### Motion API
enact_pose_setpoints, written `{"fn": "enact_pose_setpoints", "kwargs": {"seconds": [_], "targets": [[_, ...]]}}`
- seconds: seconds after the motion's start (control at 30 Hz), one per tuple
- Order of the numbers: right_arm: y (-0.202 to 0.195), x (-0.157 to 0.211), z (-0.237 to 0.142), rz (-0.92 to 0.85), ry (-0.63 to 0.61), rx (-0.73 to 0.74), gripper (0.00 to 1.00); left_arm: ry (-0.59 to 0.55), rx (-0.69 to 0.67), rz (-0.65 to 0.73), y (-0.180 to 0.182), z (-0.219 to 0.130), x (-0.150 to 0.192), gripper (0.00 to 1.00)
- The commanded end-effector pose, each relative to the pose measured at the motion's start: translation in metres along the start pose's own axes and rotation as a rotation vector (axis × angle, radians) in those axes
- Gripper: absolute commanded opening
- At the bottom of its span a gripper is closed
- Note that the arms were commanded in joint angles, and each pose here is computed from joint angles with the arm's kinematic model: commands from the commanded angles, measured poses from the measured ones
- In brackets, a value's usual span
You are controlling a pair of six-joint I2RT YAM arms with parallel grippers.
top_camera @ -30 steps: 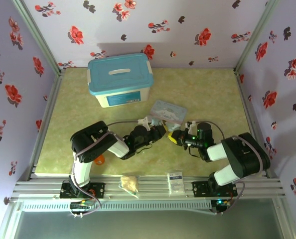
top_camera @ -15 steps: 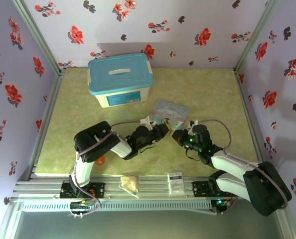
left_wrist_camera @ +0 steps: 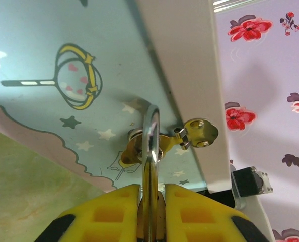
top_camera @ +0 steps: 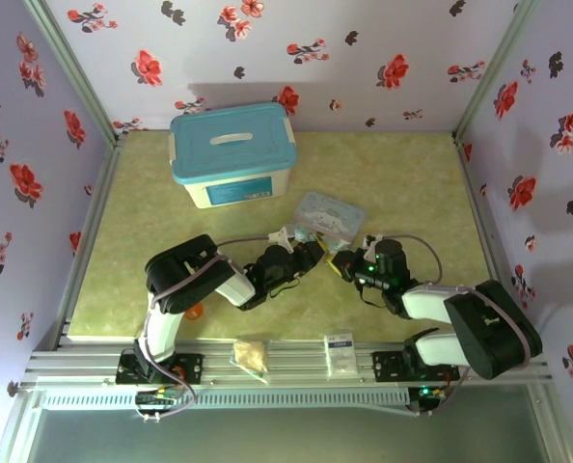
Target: Unlock the padlock with the key
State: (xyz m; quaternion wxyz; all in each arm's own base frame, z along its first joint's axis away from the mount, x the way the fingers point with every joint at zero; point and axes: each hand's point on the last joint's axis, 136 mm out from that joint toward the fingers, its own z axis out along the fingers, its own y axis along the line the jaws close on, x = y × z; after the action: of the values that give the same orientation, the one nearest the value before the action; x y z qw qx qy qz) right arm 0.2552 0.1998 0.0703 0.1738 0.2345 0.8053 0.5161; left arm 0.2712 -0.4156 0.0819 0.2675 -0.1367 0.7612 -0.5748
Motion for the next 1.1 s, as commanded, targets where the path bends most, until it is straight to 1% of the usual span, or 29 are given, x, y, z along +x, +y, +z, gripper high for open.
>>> {"fn": "enact_pose_setpoints", "kwargs": {"seconds": [0.0, 0.03, 0.1, 0.13, 0.2, 0.23, 0.27, 0.3, 0.43, 0.57, 0.77, 0.87, 0.97, 1.07], "targets": [[0.037, -0.021, -0.004, -0.036, -0.061, -0.139, 0.0, 0.205, 0.185, 0.025, -0.056, -0.014, 0.054, 0.0], [0.036, -0.02, -0.002, -0.058, -0.051, -0.13, 0.01, 0.2, 0.184, 0.021, -0.056, -0.014, 0.052, 0.0], [0.028, -0.015, -0.001, -0.129, -0.032, -0.057, 0.12, 0.191, 0.152, 0.002, -0.047, -0.012, 0.048, 0.0], [0.024, -0.013, 0.0, -0.184, -0.029, -0.006, 0.12, 0.187, 0.13, -0.006, -0.041, -0.012, 0.047, 0.0], [0.007, -0.007, -0.006, -0.325, -0.03, 0.176, 0.15, 0.178, 0.068, -0.005, -0.029, -0.013, 0.044, 0.0], [0.001, -0.004, -0.011, -0.393, -0.033, 0.258, 0.2, 0.175, 0.048, 0.001, -0.025, -0.014, 0.042, 0.0], [-0.003, -0.001, -0.014, -0.436, -0.028, 0.306, 0.27, 0.171, 0.043, 0.004, -0.023, -0.014, 0.041, 0.0], [-0.006, 0.0, -0.016, -0.455, -0.022, 0.324, 0.3, 0.17, 0.043, 0.001, -0.023, -0.014, 0.041, 0.0], [-0.018, 0.004, -0.02, -0.514, -0.001, 0.374, 0.37, 0.166, 0.042, -0.01, -0.021, -0.011, 0.039, 0.0], [-0.02, 0.009, -0.022, -0.644, 0.001, 0.407, 0.38, 0.165, 0.034, -0.019, -0.018, -0.01, 0.039, 0.0], [-0.002, 0.016, -0.023, -0.833, -0.016, 0.342, 0.39, 0.159, 0.022, -0.039, -0.01, -0.013, 0.038, 0.0], [-0.001, 0.022, -0.024, -0.946, -0.017, 0.371, 0.39, 0.157, 0.027, -0.04, -0.012, -0.013, 0.037, 0.0], [-0.002, 0.029, -0.02, -1.007, -0.003, 0.381, 0.4, 0.155, 0.026, -0.051, -0.011, -0.013, 0.036, 0.0], [-0.009, 0.033, -0.016, -1.058, 0.002, 0.428, 0.42, 0.152, 0.029, -0.059, -0.011, -0.014, 0.035, 0.0]]}}
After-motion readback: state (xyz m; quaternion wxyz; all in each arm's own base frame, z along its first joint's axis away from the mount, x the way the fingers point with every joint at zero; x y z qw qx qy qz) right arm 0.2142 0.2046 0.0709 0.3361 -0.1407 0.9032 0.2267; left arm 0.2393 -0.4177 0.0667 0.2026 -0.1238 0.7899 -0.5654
